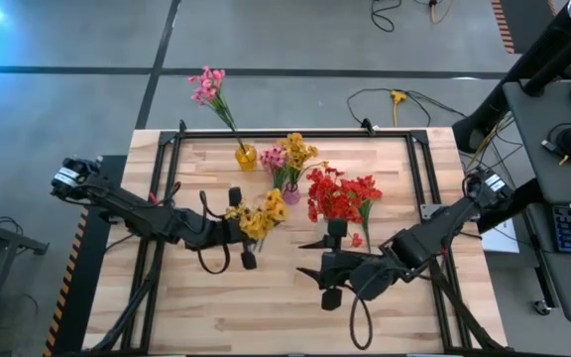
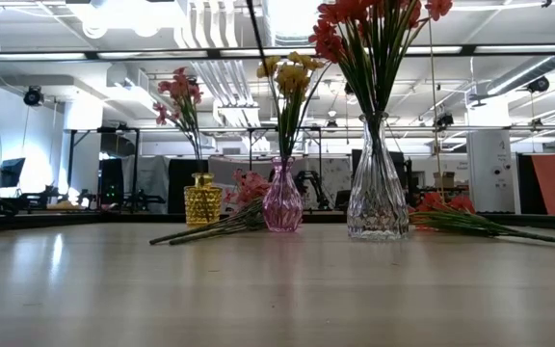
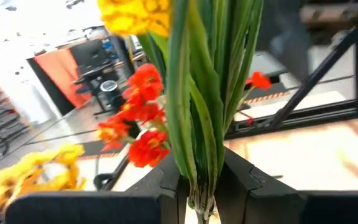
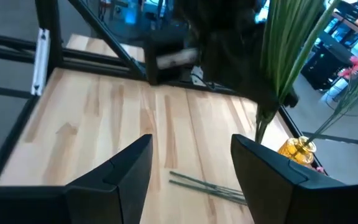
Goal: Sort flowers into vase by color
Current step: Put the yellow flowers into the violet vase
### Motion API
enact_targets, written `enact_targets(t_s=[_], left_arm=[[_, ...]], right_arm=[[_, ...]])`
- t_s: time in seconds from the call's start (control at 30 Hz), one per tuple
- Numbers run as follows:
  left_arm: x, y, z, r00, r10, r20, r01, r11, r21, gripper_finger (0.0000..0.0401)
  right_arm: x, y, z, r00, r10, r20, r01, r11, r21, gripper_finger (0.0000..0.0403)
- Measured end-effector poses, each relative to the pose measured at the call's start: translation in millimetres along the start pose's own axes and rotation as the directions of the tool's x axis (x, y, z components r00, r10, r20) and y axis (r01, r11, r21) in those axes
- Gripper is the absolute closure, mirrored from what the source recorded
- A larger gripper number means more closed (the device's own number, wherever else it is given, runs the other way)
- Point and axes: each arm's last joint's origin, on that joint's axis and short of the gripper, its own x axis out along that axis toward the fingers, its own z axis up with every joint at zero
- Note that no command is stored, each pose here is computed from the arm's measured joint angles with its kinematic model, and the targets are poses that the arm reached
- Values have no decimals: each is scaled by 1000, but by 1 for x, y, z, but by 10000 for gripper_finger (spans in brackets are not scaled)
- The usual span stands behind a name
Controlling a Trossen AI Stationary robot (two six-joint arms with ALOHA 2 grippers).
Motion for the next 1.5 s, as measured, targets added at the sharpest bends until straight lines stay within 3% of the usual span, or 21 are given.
enact_targets(t_s=[0.27, 0.53, 0.83, 1.5], left_arm=[[15, 27, -22, 994, 96, -47, -97, 995, -12, 359], [37, 67, -39, 996, 63, -56, -66, 996, -63, 359], [46, 96, -49, 998, 37, -52, -41, 996, -85, 359], [64, 102, -77, 990, 80, -116, -91, 991, -98, 359]], right_arm=[[-29, -19, 23, 1000, 10, 15, -10, 999, 38, 191], [-56, -41, 33, 1000, 10, 21, -12, 995, 99, 190], [-61, -46, 31, 1000, 9, 3, -10, 996, 88, 190], [-59, -44, 27, 1000, 7, -21, -5, 995, 96, 190]])
